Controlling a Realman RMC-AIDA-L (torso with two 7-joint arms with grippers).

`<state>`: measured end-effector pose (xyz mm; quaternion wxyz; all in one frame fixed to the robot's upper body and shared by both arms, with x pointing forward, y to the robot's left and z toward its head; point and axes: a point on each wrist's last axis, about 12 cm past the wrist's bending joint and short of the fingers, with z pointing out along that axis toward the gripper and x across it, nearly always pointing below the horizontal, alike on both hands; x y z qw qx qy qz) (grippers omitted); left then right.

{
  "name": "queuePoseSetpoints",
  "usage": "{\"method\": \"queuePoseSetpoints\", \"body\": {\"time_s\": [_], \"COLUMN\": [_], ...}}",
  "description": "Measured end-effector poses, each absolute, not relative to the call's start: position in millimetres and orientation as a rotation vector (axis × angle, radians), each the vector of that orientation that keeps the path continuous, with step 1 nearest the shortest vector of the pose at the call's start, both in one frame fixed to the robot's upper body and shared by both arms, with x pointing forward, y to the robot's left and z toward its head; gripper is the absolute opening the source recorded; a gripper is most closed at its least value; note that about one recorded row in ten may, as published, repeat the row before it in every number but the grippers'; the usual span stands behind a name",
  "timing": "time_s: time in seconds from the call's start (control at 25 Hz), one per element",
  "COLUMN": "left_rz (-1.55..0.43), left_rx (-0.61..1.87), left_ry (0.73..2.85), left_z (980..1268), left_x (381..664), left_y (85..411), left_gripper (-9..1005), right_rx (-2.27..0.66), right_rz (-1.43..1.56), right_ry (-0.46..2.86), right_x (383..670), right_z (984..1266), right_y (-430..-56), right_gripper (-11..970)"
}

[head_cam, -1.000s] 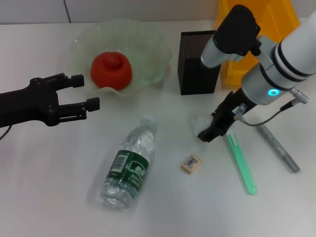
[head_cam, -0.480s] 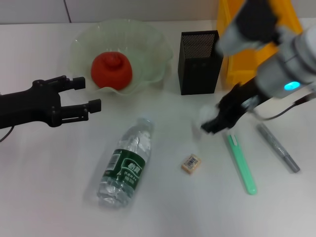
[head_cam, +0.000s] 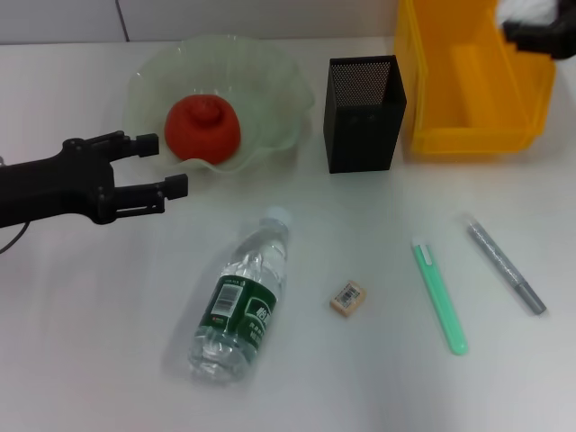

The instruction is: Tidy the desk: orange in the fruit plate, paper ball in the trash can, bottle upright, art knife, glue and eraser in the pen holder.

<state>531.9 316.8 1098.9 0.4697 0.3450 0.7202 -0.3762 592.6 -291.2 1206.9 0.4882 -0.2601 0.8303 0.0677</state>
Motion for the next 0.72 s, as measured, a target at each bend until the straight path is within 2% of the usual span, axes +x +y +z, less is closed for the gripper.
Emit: {"method": "queuePoseSetpoints", "body": {"time_s": [0.04, 0.2, 0.4, 0.6, 0.72], "left_rz": [-0.922, -0.936, -0.946, -0.97, -0.991], "left_rx": [0.846, 0.85, 0.845, 0.826, 0.792], "left_ry": [1.765, 1.758, 1.76, 1.775, 1.805], "left_z": [1098.9, 1099.5, 1099.7, 1101.3, 1102.9], "left_x": [531.9, 534.3, 534.5, 535.5, 537.0], "left_y": [316.8, 310.6, 309.5, 309.5, 311.4], "left_gripper": [818, 814, 808, 803, 799], "right_rx": [-0.632, -0.619, -0.666, -0.657, -0.623], "right_rz": [0.165, 0.162, 0.234, 0.229, 0.258], "right_ry": [2.018, 2.021, 2.008, 1.994, 1.984], "right_x": [592.6, 621.8, 634.7, 633.6, 626.9], "right_z": [1206.9, 1184.0, 1173.0, 1175.3, 1174.9], "right_y": [-291.2, -290.8, -276.9, -277.5, -283.4], "right_gripper": [543, 543, 543, 543, 575]}}
